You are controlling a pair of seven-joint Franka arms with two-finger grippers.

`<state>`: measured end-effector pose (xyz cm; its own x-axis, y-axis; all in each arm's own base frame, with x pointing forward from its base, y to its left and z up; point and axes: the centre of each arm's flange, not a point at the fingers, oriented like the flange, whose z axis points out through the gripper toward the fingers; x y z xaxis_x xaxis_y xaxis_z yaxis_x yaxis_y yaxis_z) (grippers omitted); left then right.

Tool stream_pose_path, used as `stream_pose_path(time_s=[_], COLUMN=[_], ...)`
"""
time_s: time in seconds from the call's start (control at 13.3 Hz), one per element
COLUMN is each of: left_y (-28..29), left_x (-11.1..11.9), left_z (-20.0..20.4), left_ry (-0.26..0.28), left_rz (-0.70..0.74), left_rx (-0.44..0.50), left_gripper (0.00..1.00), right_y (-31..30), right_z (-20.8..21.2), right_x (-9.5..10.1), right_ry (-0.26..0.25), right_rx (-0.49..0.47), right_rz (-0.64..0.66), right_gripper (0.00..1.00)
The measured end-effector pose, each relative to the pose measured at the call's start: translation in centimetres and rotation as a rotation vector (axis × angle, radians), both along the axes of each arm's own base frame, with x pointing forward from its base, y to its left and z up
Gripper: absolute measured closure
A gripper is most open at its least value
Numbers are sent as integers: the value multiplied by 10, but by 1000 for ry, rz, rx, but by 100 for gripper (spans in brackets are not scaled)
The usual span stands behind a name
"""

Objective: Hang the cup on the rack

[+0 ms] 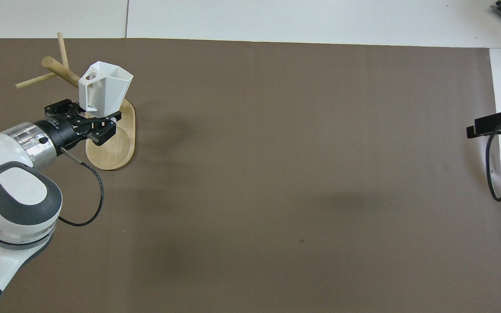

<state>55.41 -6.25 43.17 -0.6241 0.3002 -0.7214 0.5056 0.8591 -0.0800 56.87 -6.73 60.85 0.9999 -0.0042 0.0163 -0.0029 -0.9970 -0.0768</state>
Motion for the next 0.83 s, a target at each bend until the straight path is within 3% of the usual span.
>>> stream_pose_path(time_s=[0.45,0.83], left_y=[2,3], left_x=[0,1], left_z=[-6,-8], left_ry=[8,10], left_rz=[13,22], left_rx=[5,6], left_gripper=[31,31], right_y=[16,15], right_z=[16,23], right_x=[-6,-6], right_ry=[36,23], right_rx=[-1,-3], right_rz=[14,5], right_gripper=[0,0])
